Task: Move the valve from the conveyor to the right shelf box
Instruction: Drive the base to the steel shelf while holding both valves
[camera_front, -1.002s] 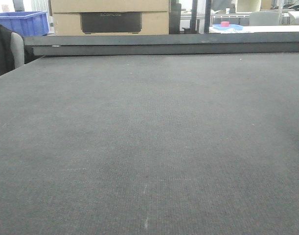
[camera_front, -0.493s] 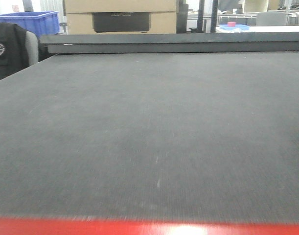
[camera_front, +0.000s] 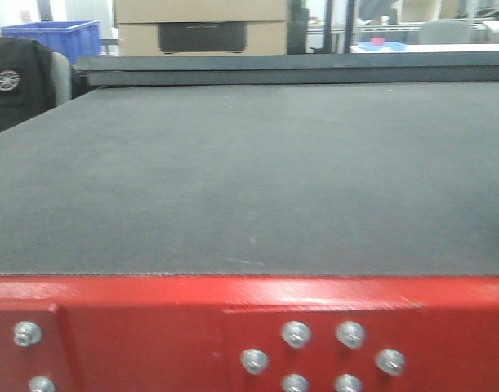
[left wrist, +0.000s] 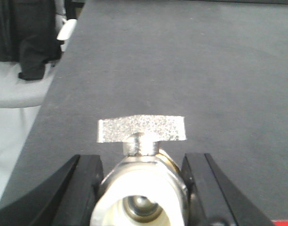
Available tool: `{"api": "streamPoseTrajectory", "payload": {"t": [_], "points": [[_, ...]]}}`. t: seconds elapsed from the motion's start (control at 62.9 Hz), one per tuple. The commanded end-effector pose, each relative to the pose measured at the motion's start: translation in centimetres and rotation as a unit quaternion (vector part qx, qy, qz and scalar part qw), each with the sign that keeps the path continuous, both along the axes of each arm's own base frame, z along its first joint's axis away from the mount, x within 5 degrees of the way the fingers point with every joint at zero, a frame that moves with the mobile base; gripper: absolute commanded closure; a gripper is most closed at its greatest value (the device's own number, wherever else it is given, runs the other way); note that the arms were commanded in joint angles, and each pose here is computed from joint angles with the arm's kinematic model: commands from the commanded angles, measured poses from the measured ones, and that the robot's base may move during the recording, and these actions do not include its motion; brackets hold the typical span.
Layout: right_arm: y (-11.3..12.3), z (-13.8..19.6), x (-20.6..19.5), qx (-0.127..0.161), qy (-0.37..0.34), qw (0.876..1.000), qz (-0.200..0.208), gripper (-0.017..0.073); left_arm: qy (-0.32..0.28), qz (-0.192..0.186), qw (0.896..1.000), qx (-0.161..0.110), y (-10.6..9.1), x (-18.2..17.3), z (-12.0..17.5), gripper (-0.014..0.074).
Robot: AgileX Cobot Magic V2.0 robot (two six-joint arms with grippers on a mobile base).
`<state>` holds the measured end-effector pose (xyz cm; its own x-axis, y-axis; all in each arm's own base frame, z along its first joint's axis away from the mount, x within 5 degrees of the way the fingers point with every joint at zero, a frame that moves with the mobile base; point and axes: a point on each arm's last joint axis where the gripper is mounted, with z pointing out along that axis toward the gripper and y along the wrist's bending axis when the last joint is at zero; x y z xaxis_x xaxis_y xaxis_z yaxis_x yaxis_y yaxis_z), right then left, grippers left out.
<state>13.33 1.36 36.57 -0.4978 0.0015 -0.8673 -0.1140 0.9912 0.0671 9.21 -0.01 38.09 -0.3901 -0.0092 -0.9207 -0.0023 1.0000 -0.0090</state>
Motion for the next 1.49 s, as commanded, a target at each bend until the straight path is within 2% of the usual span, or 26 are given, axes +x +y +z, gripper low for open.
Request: {"api": "streamPoseTrajectory", "payload": {"t": [0.0, 1.479], "points": [[-0.14, 0.89, 0.06, -0.003, -0.041, 0.999, -0.006, 0.0721, -0.032, 0.0, 0.999, -0.006, -0.04, -0.06, 0.7, 0.0704], [-0.14, 0.89, 0.06, -0.003, -0.041, 0.999, -0.006, 0.0721, -0.032, 0.0, 0.999, -0.006, -0.04, -0.06, 0.7, 0.0704]]}}
